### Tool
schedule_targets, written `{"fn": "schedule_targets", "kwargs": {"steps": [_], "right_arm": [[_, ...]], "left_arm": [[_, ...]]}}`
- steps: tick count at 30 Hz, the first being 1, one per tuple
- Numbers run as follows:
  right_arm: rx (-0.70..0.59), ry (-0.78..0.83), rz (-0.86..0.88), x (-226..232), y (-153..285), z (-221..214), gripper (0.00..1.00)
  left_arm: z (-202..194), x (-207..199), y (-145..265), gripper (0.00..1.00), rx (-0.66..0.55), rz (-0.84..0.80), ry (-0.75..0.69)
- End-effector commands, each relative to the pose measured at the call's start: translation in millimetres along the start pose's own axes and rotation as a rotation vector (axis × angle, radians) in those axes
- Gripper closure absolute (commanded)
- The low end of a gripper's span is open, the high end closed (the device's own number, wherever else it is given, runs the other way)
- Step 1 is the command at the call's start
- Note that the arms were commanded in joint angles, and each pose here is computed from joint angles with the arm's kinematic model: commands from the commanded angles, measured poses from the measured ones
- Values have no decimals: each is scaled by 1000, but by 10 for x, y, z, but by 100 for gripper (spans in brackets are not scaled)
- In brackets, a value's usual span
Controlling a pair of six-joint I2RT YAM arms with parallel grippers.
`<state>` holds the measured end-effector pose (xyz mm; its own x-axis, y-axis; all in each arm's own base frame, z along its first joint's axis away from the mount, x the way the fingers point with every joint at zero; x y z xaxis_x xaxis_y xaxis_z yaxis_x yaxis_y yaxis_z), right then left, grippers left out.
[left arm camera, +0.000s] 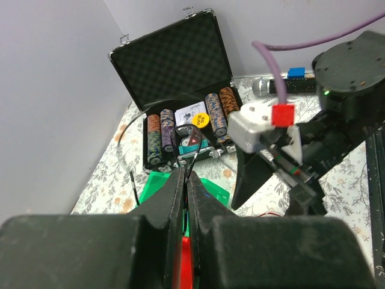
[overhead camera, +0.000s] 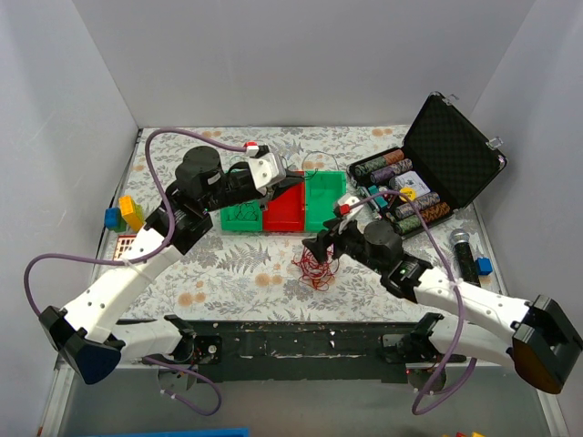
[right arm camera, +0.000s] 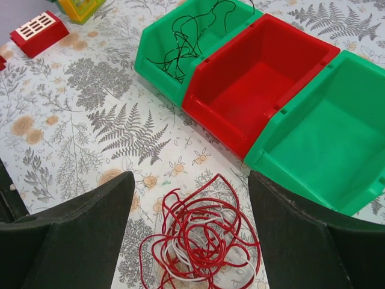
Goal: Untangle the cables
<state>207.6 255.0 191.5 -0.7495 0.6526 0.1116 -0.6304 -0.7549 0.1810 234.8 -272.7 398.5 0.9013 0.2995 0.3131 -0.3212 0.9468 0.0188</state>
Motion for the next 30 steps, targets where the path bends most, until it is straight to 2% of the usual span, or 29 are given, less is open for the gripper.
{"fn": "schedule_targets", "kwargs": {"steps": [1, 4, 10, 15, 19, 24, 27, 30], "right_arm": [[-55, 48, 20, 19, -242, 206, 15], [-1, 62, 45, 41, -433, 101, 16], [126, 10, 124, 130, -490, -452, 23], [211, -34, 130, 135, -387, -778, 33], [194, -58, 124, 135, -203, -819, 36], [184, -54, 82, 76, -31, -814, 39], [163, -55, 58, 44, 35, -790, 39], [151, -55, 41, 17, 57, -780, 40]], "left_arm": [[280, -41, 89, 100, -62, -20, -9], [375, -10, 88, 100, -79, -7, -6], [294, 283, 43, 100, -91, 187, 16], [-280, 656, -16, 100, 20, 482, 145], [-838, 800, -99, 100, 140, 605, 231], [-1169, 1185, 66, 100, 166, 798, 338], [-1467, 1429, 262, 100, 226, 866, 433], [-1769, 1446, 399, 100, 310, 868, 452]]}}
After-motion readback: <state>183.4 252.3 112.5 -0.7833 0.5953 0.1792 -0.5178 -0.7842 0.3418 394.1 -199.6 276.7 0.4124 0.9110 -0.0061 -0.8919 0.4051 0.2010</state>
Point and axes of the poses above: each gripper's point midway between its finger pads, its own y axis back along the fingers, its own x axis along the line the jaws close on, z = x × y, the point moved 3 cm from there along y, back along the fingers, and after that the axes turned 2 degrees about y, right-handed, at the moved point
